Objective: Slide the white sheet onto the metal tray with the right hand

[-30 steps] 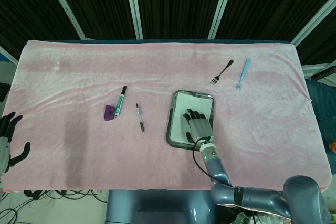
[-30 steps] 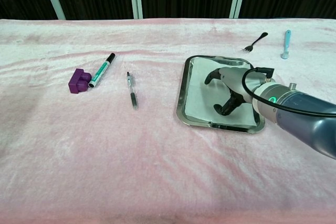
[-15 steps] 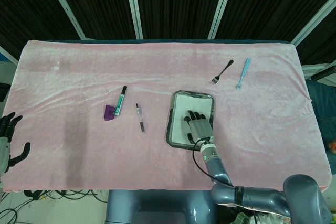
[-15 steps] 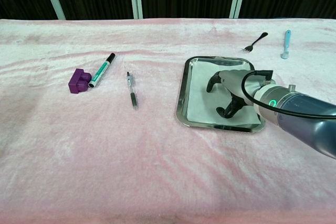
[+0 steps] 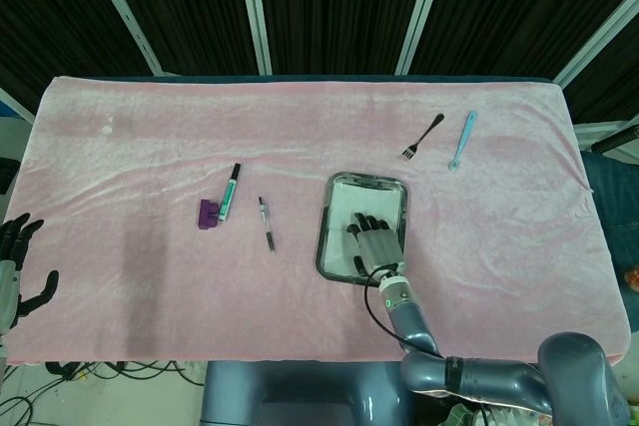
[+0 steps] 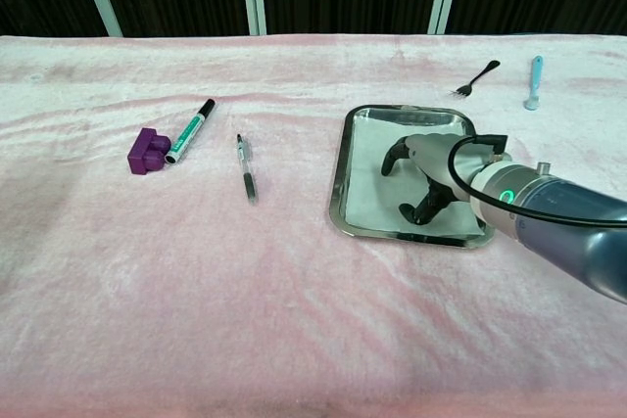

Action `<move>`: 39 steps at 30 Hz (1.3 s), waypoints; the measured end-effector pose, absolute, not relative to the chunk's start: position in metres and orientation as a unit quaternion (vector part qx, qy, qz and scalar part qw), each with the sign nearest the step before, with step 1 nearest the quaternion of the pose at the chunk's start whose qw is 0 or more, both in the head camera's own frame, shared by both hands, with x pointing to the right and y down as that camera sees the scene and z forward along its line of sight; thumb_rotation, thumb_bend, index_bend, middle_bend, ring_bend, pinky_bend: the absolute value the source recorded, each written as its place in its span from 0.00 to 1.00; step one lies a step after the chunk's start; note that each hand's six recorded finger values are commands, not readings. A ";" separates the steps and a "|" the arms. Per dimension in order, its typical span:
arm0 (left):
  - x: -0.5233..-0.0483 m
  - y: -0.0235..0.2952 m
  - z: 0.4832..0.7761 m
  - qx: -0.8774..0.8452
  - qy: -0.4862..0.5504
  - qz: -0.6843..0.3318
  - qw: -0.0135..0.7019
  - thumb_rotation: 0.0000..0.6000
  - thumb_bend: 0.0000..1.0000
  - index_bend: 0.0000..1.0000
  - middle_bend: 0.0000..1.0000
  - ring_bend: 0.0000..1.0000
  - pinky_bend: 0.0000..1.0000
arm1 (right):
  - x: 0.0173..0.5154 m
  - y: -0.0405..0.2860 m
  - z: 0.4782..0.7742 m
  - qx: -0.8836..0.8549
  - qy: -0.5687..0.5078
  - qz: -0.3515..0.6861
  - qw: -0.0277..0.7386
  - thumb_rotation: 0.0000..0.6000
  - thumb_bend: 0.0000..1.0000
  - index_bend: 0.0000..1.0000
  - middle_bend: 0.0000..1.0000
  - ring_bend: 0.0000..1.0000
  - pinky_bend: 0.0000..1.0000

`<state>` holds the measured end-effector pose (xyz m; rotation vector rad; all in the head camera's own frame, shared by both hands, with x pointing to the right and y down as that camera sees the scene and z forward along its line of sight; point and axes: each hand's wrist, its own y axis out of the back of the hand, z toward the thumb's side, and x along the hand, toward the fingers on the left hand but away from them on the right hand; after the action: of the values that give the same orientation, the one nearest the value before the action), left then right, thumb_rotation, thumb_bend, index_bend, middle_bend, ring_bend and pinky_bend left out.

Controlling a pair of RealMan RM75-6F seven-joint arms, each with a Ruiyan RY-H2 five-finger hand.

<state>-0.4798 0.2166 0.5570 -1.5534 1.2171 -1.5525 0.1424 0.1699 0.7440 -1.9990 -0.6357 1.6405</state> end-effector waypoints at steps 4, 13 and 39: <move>-0.480 0.217 0.557 -0.588 0.460 -0.588 0.310 1.00 0.41 0.12 0.03 0.00 0.00 | 0.142 0.169 0.745 -0.727 -0.238 0.600 0.236 1.00 0.37 0.31 0.09 0.10 0.17; -0.479 0.215 0.556 -0.588 0.461 -0.588 0.309 1.00 0.41 0.12 0.03 0.00 0.00 | 0.139 0.167 0.745 -0.725 -0.251 0.599 0.229 1.00 0.37 0.31 0.09 0.10 0.17; -0.481 0.216 0.556 -0.588 0.461 -0.589 0.310 1.00 0.41 0.12 0.03 0.00 0.00 | 0.140 0.164 0.746 -0.726 -0.250 0.600 0.225 1.00 0.37 0.29 0.09 0.10 0.17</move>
<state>-0.4809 0.2163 0.5563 -1.5526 1.2172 -1.5549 0.1404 0.1638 0.7463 -2.0012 -0.6882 1.6556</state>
